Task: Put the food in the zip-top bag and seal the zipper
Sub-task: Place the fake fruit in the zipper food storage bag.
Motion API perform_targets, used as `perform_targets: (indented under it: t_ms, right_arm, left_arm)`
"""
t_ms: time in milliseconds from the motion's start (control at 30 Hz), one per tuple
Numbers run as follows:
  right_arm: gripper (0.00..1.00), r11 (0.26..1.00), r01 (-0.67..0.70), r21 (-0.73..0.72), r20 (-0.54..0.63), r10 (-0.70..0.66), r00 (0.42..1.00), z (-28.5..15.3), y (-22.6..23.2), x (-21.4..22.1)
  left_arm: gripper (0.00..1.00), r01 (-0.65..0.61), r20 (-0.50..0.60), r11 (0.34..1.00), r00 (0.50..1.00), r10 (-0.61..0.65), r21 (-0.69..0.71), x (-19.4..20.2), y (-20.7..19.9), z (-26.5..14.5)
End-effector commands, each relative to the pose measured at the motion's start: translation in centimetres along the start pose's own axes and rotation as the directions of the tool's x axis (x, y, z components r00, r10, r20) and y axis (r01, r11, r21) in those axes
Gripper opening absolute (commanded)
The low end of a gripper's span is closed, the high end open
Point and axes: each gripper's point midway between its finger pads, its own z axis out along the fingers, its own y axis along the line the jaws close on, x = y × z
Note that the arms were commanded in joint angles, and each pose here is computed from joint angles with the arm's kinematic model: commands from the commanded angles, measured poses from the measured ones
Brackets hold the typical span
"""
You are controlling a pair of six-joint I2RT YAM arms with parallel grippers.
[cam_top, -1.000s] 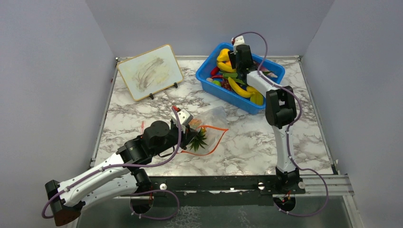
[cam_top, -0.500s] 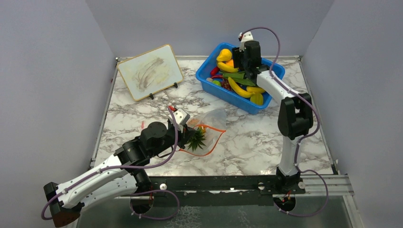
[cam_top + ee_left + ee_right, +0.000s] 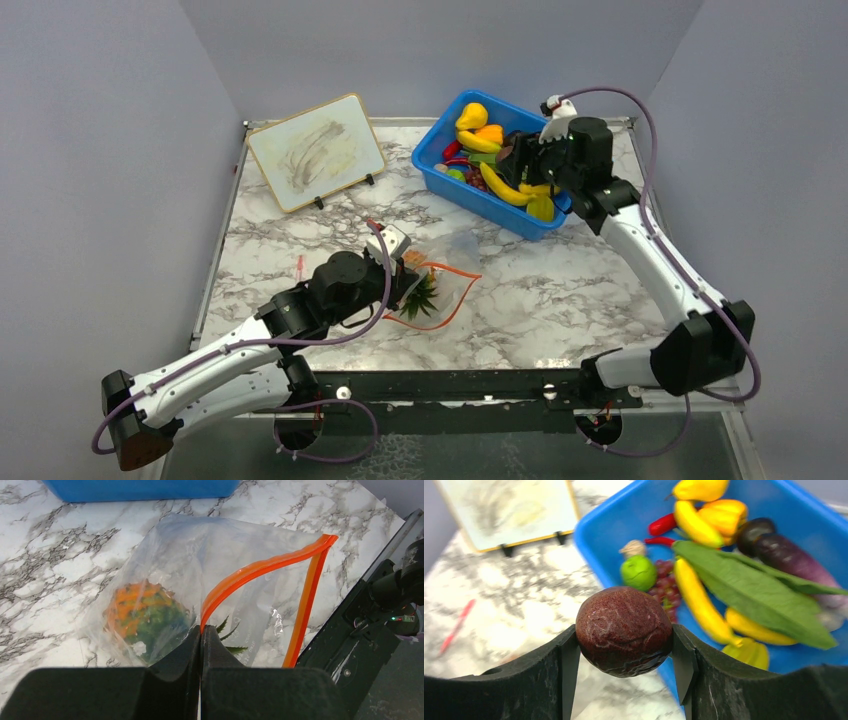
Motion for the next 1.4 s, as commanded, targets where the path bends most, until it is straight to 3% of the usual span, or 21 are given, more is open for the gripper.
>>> perform_targets:
  t_ms: [0,133,267,367,767,1067,1367]
  right_arm:
    - [0.44,0.972,-0.092,-0.215,-0.023,0.089,0.996,-4.5,4.7,0.7]
    - [0.44,0.926,-0.126,-0.356,-0.001,0.134,0.991,-8.4,7.7,1.1]
    - [0.44,0.837,-0.106,-0.537,0.042,0.152,0.988,-12.3,11.0,1.4]
    - [0.44,0.762,-0.115,-0.637,0.010,0.157,0.987,-14.2,12.8,2.3]
    - [0.43,0.654,-0.261,-0.710,-0.158,0.214,0.964,-16.6,15.2,6.2]
    - [0.42,0.654,-0.288,-0.700,-0.229,0.177,0.957,-16.1,18.5,8.9]
    - [0.40,0.782,-0.308,-0.542,-0.284,0.175,0.943,-12.4,17.0,11.1]
  left_arm:
    - [0.00,0.044,0.092,0.998,0.995,-0.047,0.039,-3.4,-1.3,0.0]
    - [0.00,0.069,0.111,0.997,0.991,-0.072,0.032,-4.3,-1.3,0.4]
    - [0.00,0.084,0.103,0.996,0.991,-0.087,0.030,-4.7,-1.6,1.0]
    - [0.00,0.099,0.101,0.995,0.990,-0.101,0.018,-4.8,-1.5,1.3]
    - [0.00,0.128,0.105,0.992,0.986,-0.127,-0.011,-5.3,-1.3,2.2]
    - [0.00,0.140,0.099,0.990,0.985,-0.140,0.005,-5.4,-1.7,2.6]
    - [0.00,0.154,0.082,0.988,0.984,-0.156,0.028,-5.1,-2.1,2.5]
